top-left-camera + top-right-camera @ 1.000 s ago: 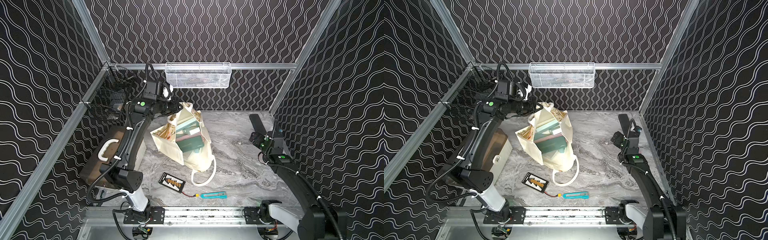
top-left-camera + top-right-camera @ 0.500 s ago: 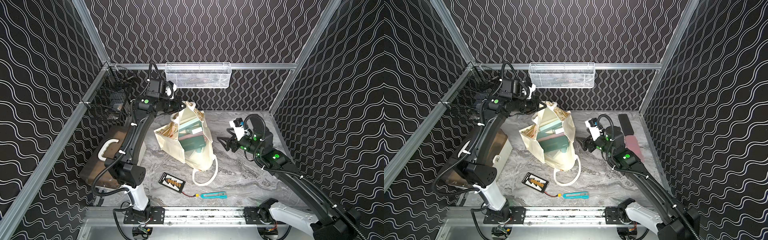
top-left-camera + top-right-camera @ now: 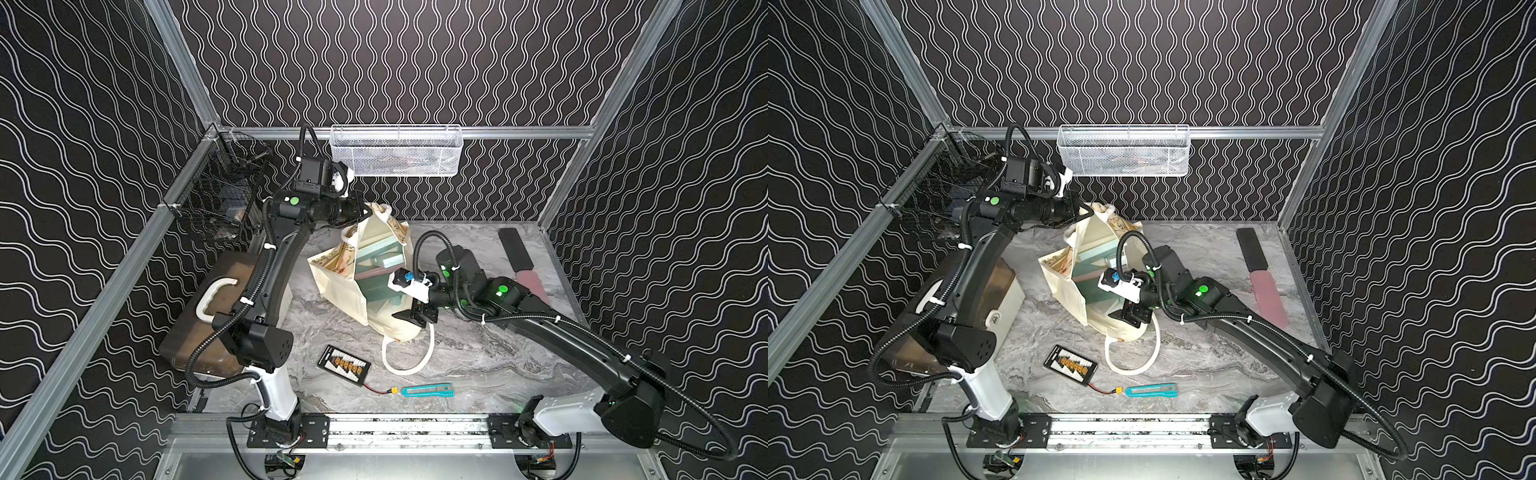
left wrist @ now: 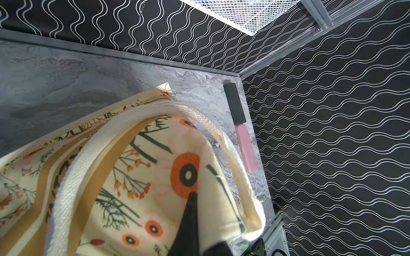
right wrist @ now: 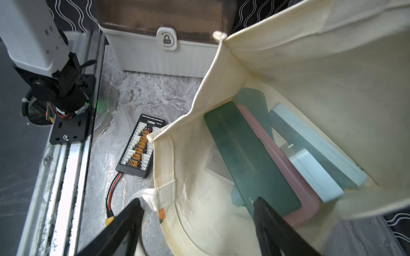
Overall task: Take out the pencil case from the canvas bag
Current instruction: Pick up the pencil case from the canvas bag.
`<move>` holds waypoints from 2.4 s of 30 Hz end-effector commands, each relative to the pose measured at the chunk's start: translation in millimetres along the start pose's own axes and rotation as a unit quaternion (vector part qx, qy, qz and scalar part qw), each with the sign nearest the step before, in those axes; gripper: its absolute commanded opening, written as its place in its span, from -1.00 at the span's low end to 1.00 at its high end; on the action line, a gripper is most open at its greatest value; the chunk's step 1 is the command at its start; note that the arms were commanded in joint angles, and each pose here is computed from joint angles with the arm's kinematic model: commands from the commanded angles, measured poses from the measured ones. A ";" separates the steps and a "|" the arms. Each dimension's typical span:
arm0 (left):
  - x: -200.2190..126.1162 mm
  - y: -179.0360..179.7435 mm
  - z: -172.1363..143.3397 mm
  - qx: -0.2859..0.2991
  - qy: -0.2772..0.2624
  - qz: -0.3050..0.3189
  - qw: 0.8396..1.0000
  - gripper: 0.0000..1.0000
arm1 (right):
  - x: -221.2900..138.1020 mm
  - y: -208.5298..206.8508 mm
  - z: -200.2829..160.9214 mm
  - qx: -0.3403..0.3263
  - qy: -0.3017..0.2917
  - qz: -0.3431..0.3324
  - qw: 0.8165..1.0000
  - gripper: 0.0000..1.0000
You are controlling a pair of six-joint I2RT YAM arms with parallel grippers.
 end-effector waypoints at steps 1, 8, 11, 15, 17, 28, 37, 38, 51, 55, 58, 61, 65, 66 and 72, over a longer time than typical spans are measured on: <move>-6.3 -15.3 15.3 0.040 -0.039 -0.046 0.997 -1.00 | 16.4 -0.2 -13.1 -0.047 0.057 -0.008 0.997 0.67; -7.5 -17.0 12.9 0.046 -0.031 -0.051 0.997 -1.00 | 56.1 -16.9 -28.2 -0.073 0.098 -0.043 0.992 0.69; -7.3 -19.0 11.8 0.052 -0.026 -0.064 0.996 -1.00 | 65.2 -23.1 -31.2 -0.086 0.103 -0.058 0.989 0.69; -8.0 -21.2 11.1 0.060 -0.019 -0.073 0.995 -1.00 | 74.9 -26.7 -35.2 -0.111 0.099 -0.070 0.986 0.65; -8.8 -22.4 11.0 0.064 -0.018 -0.077 0.995 -1.00 | 77.7 -28.2 -35.0 -0.108 0.098 -0.073 0.987 0.61; -8.9 -23.6 8.7 0.075 -0.008 -0.086 0.993 -1.00 | 83.5 -49.9 -43.4 -0.129 0.143 -0.180 0.965 0.64; -7.1 -25.4 9.5 0.075 -0.002 -0.097 0.992 -1.00 | 93.4 -56.9 -44.9 -0.184 0.175 -0.197 0.947 0.89; -6.9 -25.4 9.7 0.075 -0.002 -0.099 0.992 -1.00 | 97.2 -57.1 -48.3 -0.190 0.188 -0.194 0.944 0.90; -3.4 -26.8 6.5 0.080 0.012 -0.104 0.991 -1.00 | 115.5 -63.4 -49.4 -0.209 0.199 -0.204 0.935 0.94; -5.0 -28.0 6.6 0.082 0.011 -0.104 0.991 -1.00 | 117.3 -63.1 -48.0 -0.198 0.208 -0.188 0.939 0.95; -5.2 -28.8 7.2 0.082 0.011 -0.105 0.991 -1.00 | 118.6 -60.2 -47.0 -0.183 0.214 -0.163 0.946 0.92; -4.9 -28.8 7.0 0.080 0.012 -0.105 0.991 -1.00 | 119.8 -57.7 -47.5 -0.170 0.221 -0.144 0.949 0.87; -5.1 -29.2 6.8 0.080 0.011 -0.105 0.991 -1.00 | 119.4 -54.3 -49.3 -0.159 0.232 -0.119 0.952 0.85; -4.7 -29.2 7.0 0.080 0.011 -0.104 0.991 -1.00 | 119.6 -53.6 -49.8 -0.158 0.234 -0.115 0.952 0.85; -5.9 -30.1 6.9 0.080 0.011 -0.103 0.991 -1.00 | 120.2 -51.7 -49.8 -0.145 0.238 -0.098 0.955 0.96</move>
Point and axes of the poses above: each gripper's point midway between its finger pads, its own x axis out along the fingers, its own y axis along the line the jaws close on, z = x × y, the point moved 8 cm from there along -x, back along the fingers, and after that the axes turned 6 degrees about x, right-handed, at the moved point
